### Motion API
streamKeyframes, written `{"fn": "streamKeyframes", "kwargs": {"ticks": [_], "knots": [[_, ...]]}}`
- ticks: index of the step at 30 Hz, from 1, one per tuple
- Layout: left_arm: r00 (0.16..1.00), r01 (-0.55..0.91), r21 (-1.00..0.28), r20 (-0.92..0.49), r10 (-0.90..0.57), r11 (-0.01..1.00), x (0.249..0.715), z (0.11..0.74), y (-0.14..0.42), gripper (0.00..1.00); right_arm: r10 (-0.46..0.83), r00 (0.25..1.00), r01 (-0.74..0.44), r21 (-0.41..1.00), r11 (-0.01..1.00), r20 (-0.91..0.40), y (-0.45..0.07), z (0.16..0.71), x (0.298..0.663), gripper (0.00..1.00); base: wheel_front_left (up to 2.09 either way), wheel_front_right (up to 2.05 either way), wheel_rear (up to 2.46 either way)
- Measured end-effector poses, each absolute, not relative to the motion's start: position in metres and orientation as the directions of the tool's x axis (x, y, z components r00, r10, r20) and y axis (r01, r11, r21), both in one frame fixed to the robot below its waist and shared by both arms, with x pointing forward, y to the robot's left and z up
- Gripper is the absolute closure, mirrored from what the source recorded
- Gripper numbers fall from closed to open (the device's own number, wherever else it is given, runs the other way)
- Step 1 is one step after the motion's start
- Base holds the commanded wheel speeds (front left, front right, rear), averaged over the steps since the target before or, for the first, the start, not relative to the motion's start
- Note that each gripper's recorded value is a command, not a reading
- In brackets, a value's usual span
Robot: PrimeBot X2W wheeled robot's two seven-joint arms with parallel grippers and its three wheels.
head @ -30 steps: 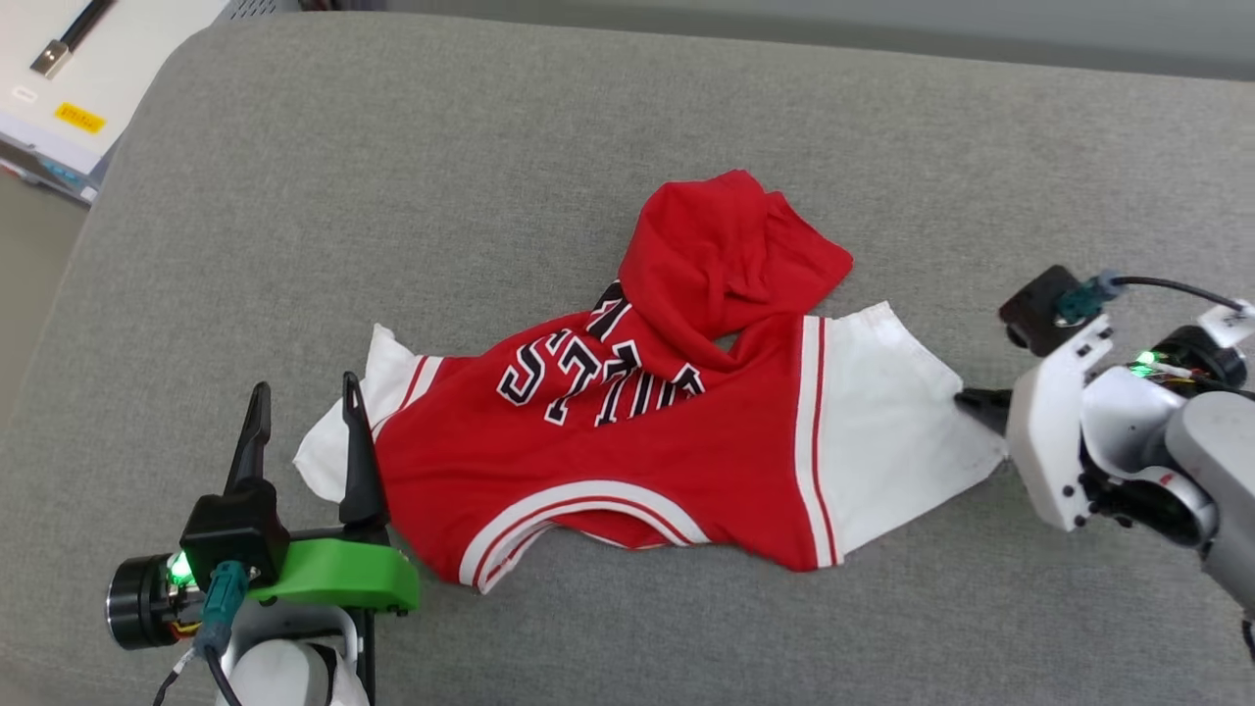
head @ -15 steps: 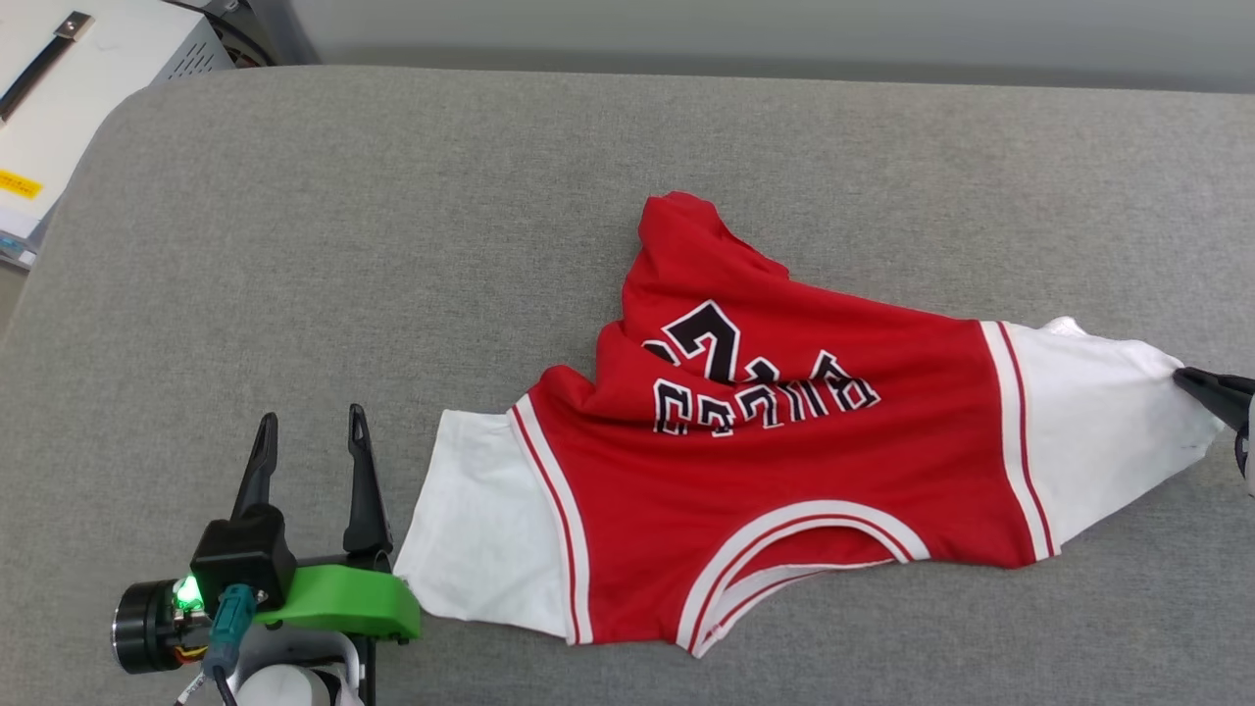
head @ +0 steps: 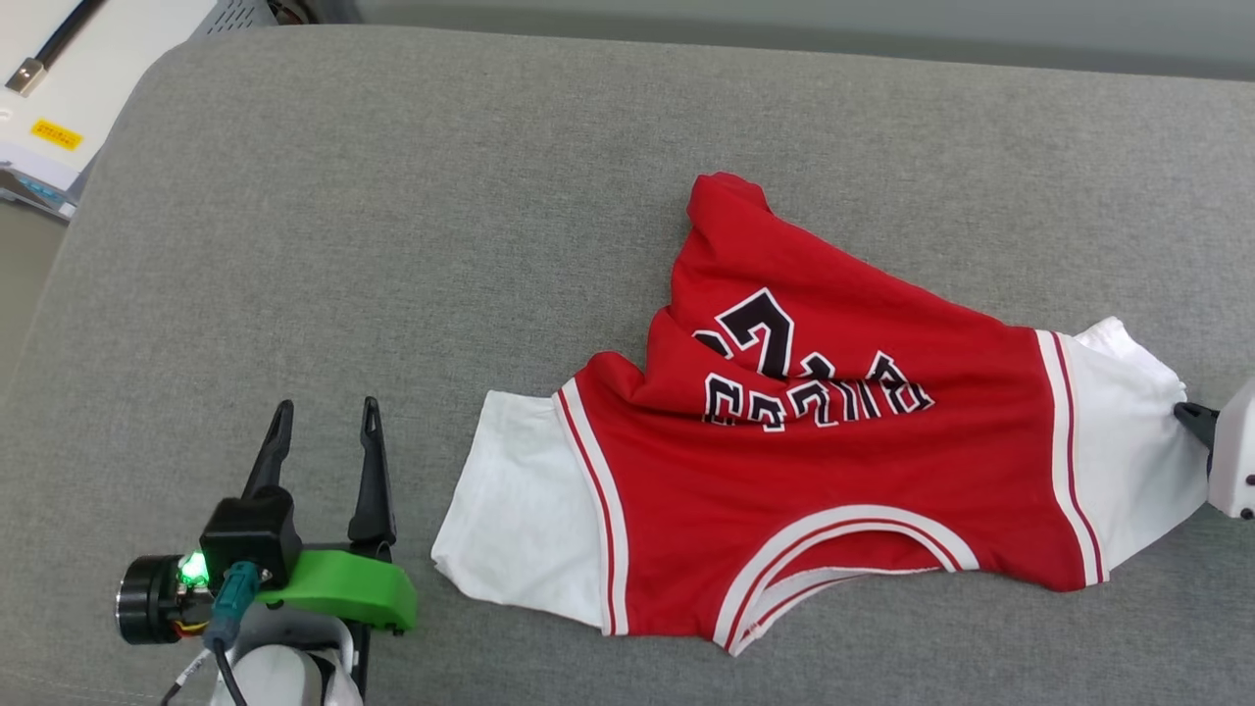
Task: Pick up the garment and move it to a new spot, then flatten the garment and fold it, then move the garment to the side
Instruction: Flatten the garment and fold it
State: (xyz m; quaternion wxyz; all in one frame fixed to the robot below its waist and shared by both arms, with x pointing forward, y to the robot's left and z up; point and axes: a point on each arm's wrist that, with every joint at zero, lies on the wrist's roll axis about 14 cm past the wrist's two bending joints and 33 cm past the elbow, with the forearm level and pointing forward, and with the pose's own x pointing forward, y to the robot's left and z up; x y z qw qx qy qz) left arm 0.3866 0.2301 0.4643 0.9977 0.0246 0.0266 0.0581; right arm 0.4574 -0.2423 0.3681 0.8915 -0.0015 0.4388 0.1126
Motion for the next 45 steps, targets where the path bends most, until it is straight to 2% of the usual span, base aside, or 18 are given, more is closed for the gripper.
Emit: {"fn": "streamKeyframes", "kwargs": {"ticks": [1, 8, 13, 16, 21, 29, 37, 44, 45], "knots": [[0.993, -0.106, 0.058, -0.047, 0.108, 0.993, 0.387, 0.466, 0.232, 0.0, 0.202, 0.611, -0.209, 0.091, 0.974, -0.766, -0.241, 0.372, 0.46, 0.0, 0.0, 0.0, 0.0], [0.996, 0.018, 0.102, -0.084, -0.01, 0.995, 0.405, 0.489, 0.237, 0.0, 0.255, 0.776, -0.237, 0.108, 0.966, -0.577, -0.23, 0.417, 0.474, 0.0, 0.0, 0.0, 0.0], [0.959, 0.15, 0.055, -0.253, -0.131, 0.987, 0.421, 0.491, 0.218, 0.0, 0.26, 0.804, -0.236, 0.114, 0.965, -0.535, -0.235, 0.426, 0.463, 0.0, 0.0, 0.0, 0.0], [0.891, 0.235, 0.011, -0.401, -0.211, 0.972, 0.42, 0.48, 0.204, 0.0, 0.262, 0.806, -0.239, 0.112, 0.964, -0.531, -0.236, 0.426, 0.457, 0.0, 0.0, 0.0, 0.0], [0.705, 0.379, -0.079, -0.62, -0.343, 0.922, 0.403, 0.459, 0.175, 0.0, 0.263, 0.811, -0.242, 0.109, 0.964, -0.522, -0.235, 0.429, 0.452, 0.0, 0.0, 0.0, 0.0], [0.443, 0.446, -0.189, -0.803, -0.4, 0.875, 0.367, 0.42, 0.158, 0.0, 0.261, 0.805, -0.235, 0.118, 0.965, -0.533, -0.231, 0.426, 0.445, 0.0, 0.0, 0.0, 0.0], [0.276, 0.436, -0.217, -0.891, -0.36, 0.873, 0.343, 0.375, 0.167, 0.0, 0.252, 0.793, -0.226, 0.116, 0.967, -0.554, -0.231, 0.417, 0.446, 0.0, 0.0, 0.0, 0.0], [0.236, 0.451, -0.213, -0.908, -0.345, 0.867, 0.338, 0.35, 0.169, 0.0, 0.246, 0.783, -0.215, 0.123, 0.969, -0.571, -0.231, 0.409, 0.444, 0.0, 0.0, 0.0, 0.0], [0.235, 0.458, -0.208, -0.909, -0.344, 0.864, 0.338, 0.349, 0.17, 0.79, 0.245, 0.785, -0.213, 0.123, 0.969, -0.569, -0.232, 0.41, 0.444, 0.0, 0.0, 0.0, 0.0]]}}
